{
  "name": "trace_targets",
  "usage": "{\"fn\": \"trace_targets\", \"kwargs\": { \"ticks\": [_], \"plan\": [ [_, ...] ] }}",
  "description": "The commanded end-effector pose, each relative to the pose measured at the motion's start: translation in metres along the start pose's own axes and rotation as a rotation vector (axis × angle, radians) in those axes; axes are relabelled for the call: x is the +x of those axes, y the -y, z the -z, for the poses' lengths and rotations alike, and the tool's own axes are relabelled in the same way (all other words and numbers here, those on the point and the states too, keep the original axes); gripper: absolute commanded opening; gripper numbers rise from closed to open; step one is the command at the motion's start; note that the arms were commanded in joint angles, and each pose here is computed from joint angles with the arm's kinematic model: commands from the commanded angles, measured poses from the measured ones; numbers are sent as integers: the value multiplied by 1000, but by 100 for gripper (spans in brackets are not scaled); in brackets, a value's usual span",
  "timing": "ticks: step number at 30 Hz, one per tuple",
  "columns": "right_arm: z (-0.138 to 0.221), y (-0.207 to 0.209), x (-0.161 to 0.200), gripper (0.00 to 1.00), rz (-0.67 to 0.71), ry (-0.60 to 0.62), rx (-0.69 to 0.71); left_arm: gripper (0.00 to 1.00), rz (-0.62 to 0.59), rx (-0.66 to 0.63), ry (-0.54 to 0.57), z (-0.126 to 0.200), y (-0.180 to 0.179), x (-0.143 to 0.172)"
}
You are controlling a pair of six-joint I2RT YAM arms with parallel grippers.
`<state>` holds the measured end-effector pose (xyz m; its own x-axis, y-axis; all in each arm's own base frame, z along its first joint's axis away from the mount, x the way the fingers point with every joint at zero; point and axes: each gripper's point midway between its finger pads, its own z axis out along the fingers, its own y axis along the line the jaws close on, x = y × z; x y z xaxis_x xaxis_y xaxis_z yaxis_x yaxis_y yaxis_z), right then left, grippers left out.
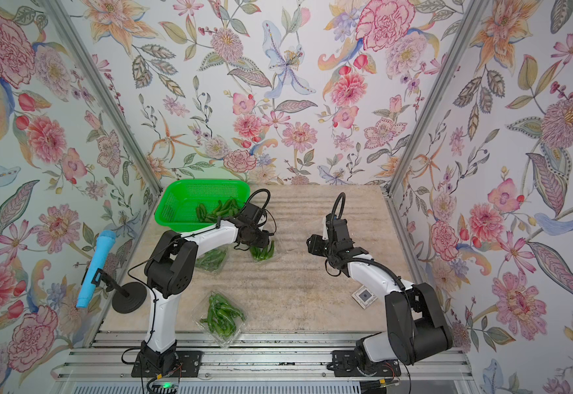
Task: Take small green peppers out of containers
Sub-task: Pick up the green pepper from the packing box, then place the green pepper in the basket.
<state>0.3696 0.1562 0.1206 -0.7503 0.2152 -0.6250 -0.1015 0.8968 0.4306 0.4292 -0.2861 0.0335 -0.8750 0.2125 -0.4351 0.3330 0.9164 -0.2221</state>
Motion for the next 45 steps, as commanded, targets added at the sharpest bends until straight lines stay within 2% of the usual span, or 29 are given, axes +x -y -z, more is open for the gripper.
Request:
{"fn": "trace_targets", "kwargs": {
  "ticks": [1, 5, 12, 14, 17, 22, 27, 32, 35, 37, 41, 45],
  "plan": [
    [7, 0, -3, 55, -11, 17, -7, 40, -19, 9, -12, -10, 4, 3],
    [7, 0, -3, 55, -14, 19, -7, 38, -20, 12, -20, -12, 5, 6],
    [7, 0, -5, 55, -14, 21, -11, 17, -25, 10, -11, -4, 6, 2],
    [6, -5, -9, 55, -12, 20, -27, 12, -33, 10, 12, 8, 9, -5],
    [5, -16, -16, 55, -7, 14, -69, 10, -35, 6, 61, 32, 11, -18],
    [0, -39, -30, 55, 16, 0, -142, 10, -27, 26, 158, 78, 12, -42],
    [-1, -71, -64, 55, 55, 20, -223, 11, 0, 58, 254, 119, -1, -72],
    [-7, -116, -98, 55, 85, 35, -344, 12, 51, 13, 342, 159, -53, -113],
    [-16, -138, -108, 55, 104, 33, -384, 14, 107, -6, 408, 185, -97, -139],
    [-27, -149, -108, 55, 109, 20, -398, 15, 157, -17, 442, 190, -133, -152],
    [-49, -161, -98, 55, 100, -24, -415, 14, 239, -121, 408, 170, -201, -161],
    [-67, -168, -84, 55, 93, -65, -422, 17, 289, -136, 364, 134, -237, -158]
  ]
}}
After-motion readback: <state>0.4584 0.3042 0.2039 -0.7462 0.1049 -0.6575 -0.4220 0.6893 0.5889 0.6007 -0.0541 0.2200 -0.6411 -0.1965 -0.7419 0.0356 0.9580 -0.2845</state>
